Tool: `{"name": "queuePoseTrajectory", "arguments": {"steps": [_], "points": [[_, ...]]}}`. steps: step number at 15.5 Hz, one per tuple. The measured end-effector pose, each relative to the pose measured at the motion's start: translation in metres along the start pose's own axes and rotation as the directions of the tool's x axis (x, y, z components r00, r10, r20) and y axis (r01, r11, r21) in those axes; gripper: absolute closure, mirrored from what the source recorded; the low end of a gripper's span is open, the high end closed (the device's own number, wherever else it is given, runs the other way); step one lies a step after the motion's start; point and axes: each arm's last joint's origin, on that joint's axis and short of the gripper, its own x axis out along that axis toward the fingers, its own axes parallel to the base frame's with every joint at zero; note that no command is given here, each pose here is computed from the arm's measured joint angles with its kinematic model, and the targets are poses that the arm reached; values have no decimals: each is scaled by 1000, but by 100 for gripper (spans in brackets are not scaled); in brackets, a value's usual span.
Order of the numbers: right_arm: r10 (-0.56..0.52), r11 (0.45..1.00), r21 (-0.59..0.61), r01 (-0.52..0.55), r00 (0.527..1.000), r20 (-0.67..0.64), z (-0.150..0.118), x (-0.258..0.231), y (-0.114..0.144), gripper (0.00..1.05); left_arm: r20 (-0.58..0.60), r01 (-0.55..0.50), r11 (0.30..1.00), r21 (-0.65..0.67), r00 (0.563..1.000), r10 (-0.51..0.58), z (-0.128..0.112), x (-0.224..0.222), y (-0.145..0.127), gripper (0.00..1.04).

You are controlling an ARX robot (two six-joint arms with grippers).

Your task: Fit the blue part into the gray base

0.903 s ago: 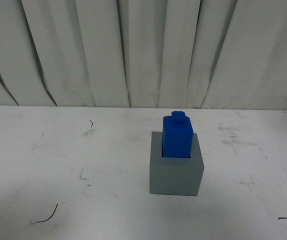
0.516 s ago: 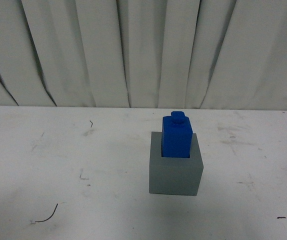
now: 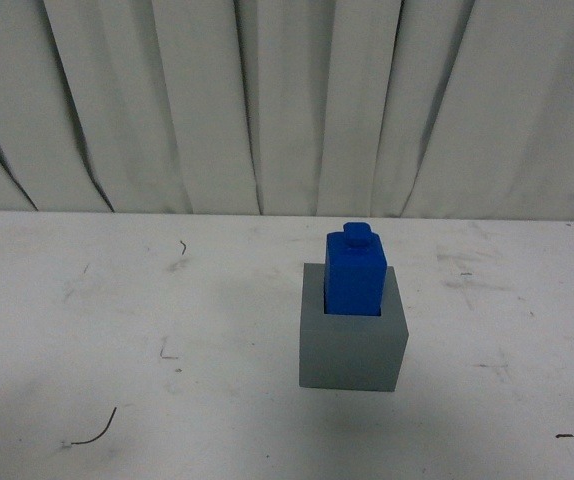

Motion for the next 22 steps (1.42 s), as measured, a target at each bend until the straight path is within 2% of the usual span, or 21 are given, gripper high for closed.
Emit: {"name": "queuePoseTrajectory", "arguments": {"steps": [6, 22], "points": [[0, 1000, 1, 0, 1000, -4, -14, -18, 0, 103, 0, 0, 1000, 0, 1000, 0, 0, 0, 0, 7], [-1, 1000, 3, 1, 1000, 22, -10, -44, 0, 103, 0, 0, 1000, 0, 1000, 0, 0, 0, 0, 7]]}}
